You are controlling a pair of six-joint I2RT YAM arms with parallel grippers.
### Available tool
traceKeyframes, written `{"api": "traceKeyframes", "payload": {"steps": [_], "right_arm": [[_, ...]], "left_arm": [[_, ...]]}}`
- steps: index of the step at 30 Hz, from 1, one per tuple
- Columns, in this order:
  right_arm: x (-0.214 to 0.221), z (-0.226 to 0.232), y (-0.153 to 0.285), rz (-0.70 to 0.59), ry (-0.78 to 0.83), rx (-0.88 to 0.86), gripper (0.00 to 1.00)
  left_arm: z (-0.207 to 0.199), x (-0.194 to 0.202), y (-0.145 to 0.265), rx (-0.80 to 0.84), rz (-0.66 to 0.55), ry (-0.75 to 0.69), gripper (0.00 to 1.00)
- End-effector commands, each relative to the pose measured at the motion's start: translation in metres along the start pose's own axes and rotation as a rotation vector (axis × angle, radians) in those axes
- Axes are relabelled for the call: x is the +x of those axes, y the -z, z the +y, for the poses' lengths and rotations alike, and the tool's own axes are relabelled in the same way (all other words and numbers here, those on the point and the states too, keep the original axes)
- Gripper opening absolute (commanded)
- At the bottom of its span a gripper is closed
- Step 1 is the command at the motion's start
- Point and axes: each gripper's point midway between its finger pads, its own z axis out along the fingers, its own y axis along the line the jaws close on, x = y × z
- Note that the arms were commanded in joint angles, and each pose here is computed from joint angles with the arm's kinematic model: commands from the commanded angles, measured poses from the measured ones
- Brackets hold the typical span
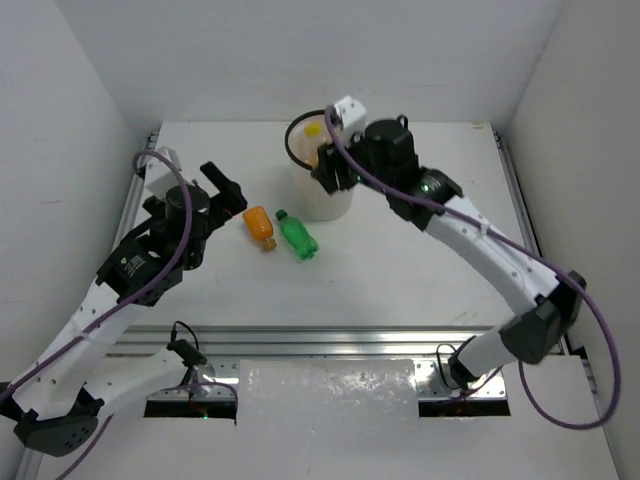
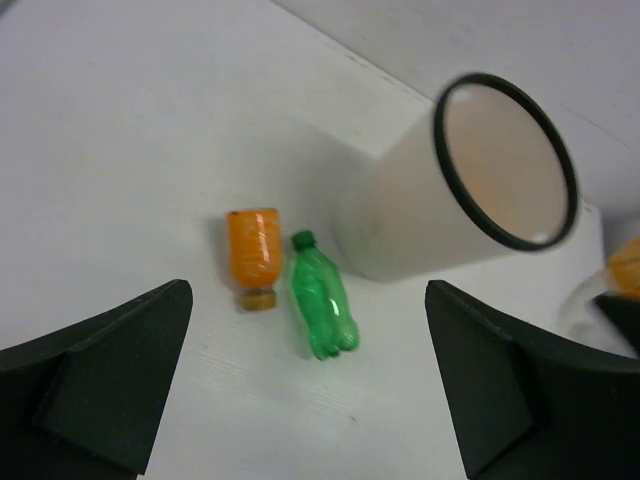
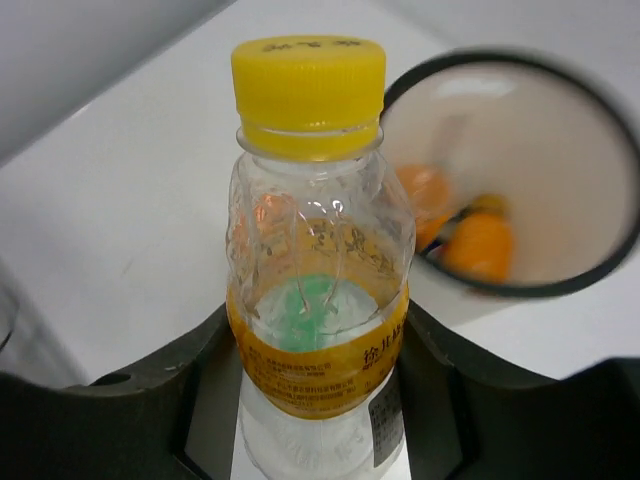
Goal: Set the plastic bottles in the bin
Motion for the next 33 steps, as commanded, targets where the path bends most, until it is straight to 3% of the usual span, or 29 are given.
{"api": "traceKeyframes", "payload": {"steps": [1,2,3,6,7,8,9,10,14,17,20,22,23,25,26,28,29,33], "right_arm": [[-0.041,-0.077,-0.011,-0.025,-0.063,0.345,0.00],[-0.021,-0.100,-0.033,0.053,-0.082,0.395,0.00],[-0.057,-0.109,-0.034,-0.012,-0.091,0.404,0.01],[-0.061,-0.142,-0.072,0.045,-0.075,0.446,0.06],[-0.035,-0.152,-0.097,0.121,-0.066,0.451,0.09],[-0.053,-0.155,-0.098,0.081,-0.048,0.449,0.36],[-0.051,-0.156,-0.103,0.088,-0.043,0.449,0.74],[-0.049,-0.160,-0.104,0.091,-0.045,0.465,0.99],[-0.057,-0.152,-0.090,0.053,-0.049,0.441,0.99],[-0.094,-0.141,-0.050,-0.029,-0.070,0.428,0.99],[-0.091,-0.125,-0.030,-0.018,-0.106,0.389,0.99],[-0.108,-0.102,0.001,-0.087,-0.107,0.322,0.99],[-0.076,-0.096,-0.003,-0.027,-0.123,0.305,0.99],[-0.085,-0.079,0.024,-0.102,-0.123,0.251,0.99],[-0.053,-0.074,0.018,-0.046,-0.142,0.235,0.99],[-0.053,-0.062,0.032,-0.093,-0.142,0.195,0.99],[-0.031,-0.060,0.029,-0.053,-0.157,0.190,0.99],[-0.009,-0.043,0.031,-0.028,-0.163,0.128,0.99]], "left_arm": [[0.038,-0.007,-0.022,-0.193,-0.078,0.000,1.00],[0.038,0.004,-0.030,-0.181,-0.043,-0.012,1.00],[0.039,0.008,-0.037,-0.183,-0.031,-0.027,1.00],[0.050,0.026,-0.070,-0.274,0.012,-0.088,1.00],[0.049,0.025,-0.080,-0.267,0.022,-0.075,1.00],[0.049,0.030,-0.095,-0.272,0.041,-0.089,1.00],[0.047,0.040,-0.101,-0.265,0.078,-0.103,1.00],[0.042,0.041,-0.109,-0.244,0.091,-0.089,1.00],[0.043,0.065,-0.144,-0.278,0.165,-0.126,1.00],[0.043,0.082,-0.164,-0.276,0.210,-0.133,1.00],[0.045,0.103,-0.179,-0.273,0.258,-0.133,1.00],[0.046,0.117,-0.186,-0.266,0.281,-0.127,0.99],[0.049,0.127,-0.193,-0.268,0.296,-0.129,0.99],[0.050,0.141,-0.199,-0.259,0.327,-0.132,0.98],[0.056,0.152,-0.204,-0.276,0.345,-0.138,0.97],[0.061,0.165,-0.209,-0.279,0.364,-0.140,0.96],[0.065,0.174,-0.212,-0.295,0.378,-0.141,0.95],[0.078,0.195,-0.219,-0.300,0.389,-0.136,0.90]]}}
